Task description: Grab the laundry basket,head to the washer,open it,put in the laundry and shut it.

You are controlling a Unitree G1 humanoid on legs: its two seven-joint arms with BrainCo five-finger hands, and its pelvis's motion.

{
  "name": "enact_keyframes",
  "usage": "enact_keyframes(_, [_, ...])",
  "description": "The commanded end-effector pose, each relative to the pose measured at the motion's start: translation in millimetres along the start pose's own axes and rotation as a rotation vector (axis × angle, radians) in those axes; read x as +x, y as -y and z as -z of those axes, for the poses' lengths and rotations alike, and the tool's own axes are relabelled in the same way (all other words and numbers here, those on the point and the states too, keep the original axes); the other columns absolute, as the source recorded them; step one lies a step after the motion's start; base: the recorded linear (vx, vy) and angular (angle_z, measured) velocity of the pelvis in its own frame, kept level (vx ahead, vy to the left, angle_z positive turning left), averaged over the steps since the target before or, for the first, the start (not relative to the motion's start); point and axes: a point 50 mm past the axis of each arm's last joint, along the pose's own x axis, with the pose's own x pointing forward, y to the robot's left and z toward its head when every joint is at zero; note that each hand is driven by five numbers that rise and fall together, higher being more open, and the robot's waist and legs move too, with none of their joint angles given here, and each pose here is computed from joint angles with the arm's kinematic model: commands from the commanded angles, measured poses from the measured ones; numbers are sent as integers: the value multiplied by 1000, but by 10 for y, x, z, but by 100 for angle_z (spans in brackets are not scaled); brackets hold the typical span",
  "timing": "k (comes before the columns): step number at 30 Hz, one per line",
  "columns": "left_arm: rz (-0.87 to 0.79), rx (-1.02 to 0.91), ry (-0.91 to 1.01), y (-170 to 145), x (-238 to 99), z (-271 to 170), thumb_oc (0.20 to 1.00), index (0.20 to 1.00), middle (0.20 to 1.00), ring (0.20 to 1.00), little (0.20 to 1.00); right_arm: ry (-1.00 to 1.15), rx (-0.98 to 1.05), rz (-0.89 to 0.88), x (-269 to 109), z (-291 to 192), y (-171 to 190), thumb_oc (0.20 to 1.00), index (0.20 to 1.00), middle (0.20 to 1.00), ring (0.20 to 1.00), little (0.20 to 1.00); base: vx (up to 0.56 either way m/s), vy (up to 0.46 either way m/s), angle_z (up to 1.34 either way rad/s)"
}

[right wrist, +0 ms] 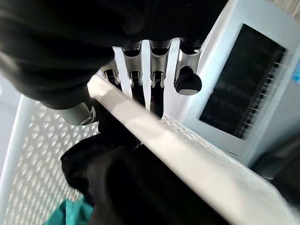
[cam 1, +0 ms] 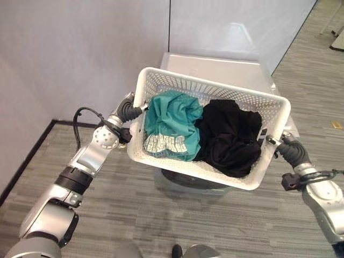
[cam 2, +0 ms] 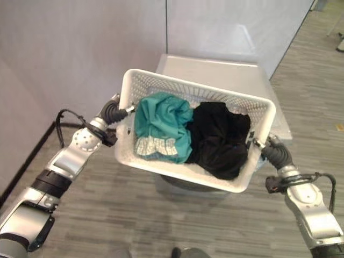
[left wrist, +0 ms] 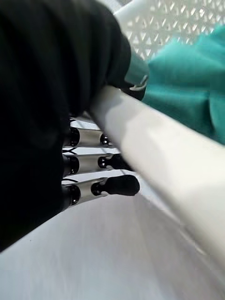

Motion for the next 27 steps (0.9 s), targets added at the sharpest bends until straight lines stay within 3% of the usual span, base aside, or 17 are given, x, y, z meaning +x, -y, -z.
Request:
enact_keyframes(1, [-267,42,12,-732,129,-113,200,200,200,200,200,261,-3,89,9,-492,309,200,200,200,200,200,142,113,-24])
enact_keyframes(5, [-222,72,51,-667,280,-273,200,200,200,200,200,287,-54,165,60,-605,503,200,200,200,200,200,196,151,-66])
enact_keyframes(14, [-148,136,139,-548,541,-674,200,200,200,200,200,194,-179,224,416,-665,709,200,200,200,200,200,199,195,33])
enact_keyframes(27, [-152,157,140,-569,563,-702,200,200,200,200,200,115,-236,288,415,-626,949,200,200,200,200,200,109,-95,15])
